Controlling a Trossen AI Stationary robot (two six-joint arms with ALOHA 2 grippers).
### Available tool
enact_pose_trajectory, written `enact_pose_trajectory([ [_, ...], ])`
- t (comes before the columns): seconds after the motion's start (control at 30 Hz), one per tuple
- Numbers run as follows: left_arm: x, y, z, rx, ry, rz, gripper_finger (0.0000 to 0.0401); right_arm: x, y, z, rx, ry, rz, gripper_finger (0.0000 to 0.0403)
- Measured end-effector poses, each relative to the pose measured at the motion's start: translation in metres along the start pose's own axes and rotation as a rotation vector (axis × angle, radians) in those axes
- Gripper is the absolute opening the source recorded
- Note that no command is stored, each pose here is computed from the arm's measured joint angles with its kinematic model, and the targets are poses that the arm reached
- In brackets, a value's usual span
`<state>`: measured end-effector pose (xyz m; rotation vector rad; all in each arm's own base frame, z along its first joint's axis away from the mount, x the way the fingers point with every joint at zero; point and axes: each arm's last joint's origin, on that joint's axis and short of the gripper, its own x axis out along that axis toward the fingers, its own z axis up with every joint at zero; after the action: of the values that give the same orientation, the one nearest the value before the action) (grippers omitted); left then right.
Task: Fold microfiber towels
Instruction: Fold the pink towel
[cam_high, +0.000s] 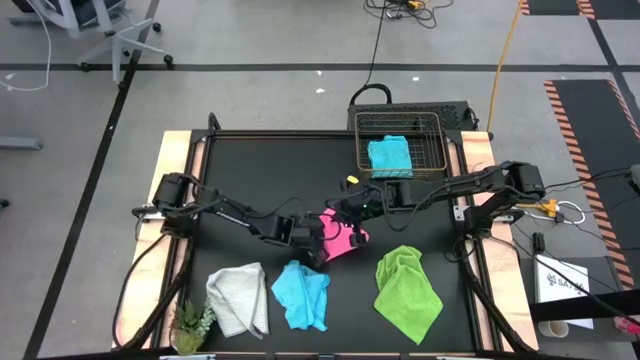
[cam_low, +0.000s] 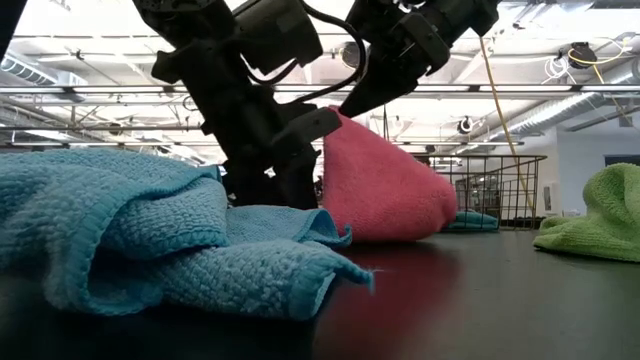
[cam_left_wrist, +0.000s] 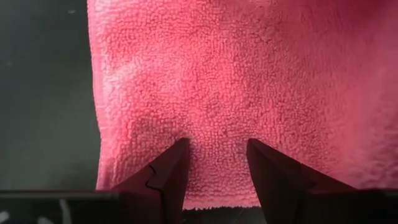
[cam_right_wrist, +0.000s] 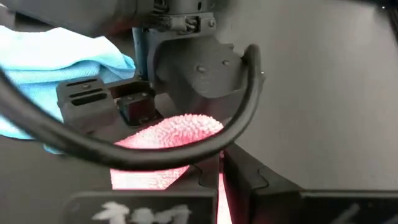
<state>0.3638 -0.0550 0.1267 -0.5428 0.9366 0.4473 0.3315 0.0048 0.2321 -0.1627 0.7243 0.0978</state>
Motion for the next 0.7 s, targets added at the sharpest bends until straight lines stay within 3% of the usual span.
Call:
enact_pose_trajectory([
  [0.17,-0.004,0.004,0.006,-0.049,-0.008,0.001,0.0168,0.000,0.001,-0.003,-0.004,0.034,0.006,0.0000],
  [0.33,-0.026,0.008,0.017,-0.069,-0.040,0.003,0.0164,0.000,0.002,-0.003,-0.004,0.037,0.009,0.0000],
  [0.57,-0.064,0.013,0.026,-0.071,-0.053,0.017,0.0113,0.000,0.001,-0.004,-0.011,0.043,0.010,0.0000],
  [0.7,-0.083,0.023,0.024,-0.070,-0.065,0.122,0.0078,0.000,0.001,-0.001,-0.027,0.008,0.006,0.0000],
])
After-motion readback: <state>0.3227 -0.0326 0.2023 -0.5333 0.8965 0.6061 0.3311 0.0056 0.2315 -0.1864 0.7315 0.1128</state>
